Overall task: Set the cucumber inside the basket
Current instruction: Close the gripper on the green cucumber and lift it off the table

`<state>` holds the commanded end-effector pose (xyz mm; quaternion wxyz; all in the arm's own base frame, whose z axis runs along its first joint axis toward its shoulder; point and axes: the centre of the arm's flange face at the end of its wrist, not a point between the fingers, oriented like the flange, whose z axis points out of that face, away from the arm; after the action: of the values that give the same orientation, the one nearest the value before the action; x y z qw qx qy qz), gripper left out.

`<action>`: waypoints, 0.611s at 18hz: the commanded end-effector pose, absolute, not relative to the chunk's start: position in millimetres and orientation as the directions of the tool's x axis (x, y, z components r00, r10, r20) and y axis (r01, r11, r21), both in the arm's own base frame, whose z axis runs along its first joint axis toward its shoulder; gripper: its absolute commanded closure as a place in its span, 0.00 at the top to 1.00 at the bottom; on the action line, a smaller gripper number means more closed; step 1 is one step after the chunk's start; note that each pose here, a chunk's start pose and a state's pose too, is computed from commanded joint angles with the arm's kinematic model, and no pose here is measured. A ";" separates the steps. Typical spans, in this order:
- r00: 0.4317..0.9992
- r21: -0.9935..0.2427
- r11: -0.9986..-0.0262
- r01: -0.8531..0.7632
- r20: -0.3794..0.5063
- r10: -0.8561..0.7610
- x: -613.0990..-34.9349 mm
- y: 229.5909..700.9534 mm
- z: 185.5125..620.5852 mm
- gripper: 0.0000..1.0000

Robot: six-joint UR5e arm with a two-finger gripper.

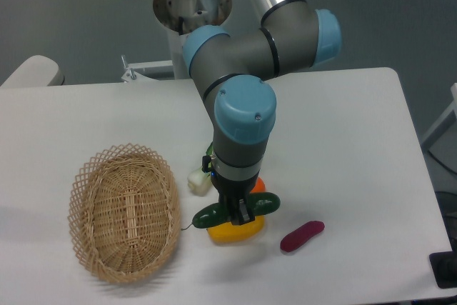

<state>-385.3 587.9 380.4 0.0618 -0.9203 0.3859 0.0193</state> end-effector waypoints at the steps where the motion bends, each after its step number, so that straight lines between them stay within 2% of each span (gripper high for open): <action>1: 0.701 -0.099 -0.695 -0.713 -0.083 -0.708 -385.3 587.9 380.4 0.28; 8: 0.703 -0.102 -0.695 -0.711 -0.080 -0.707 -379.9 587.3 379.2 0.27; 11: 0.734 -0.104 -0.727 -0.679 -0.070 -0.676 -372.2 593.9 375.3 0.27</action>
<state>-372.2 593.9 375.3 0.0613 -0.9290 0.3646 0.0139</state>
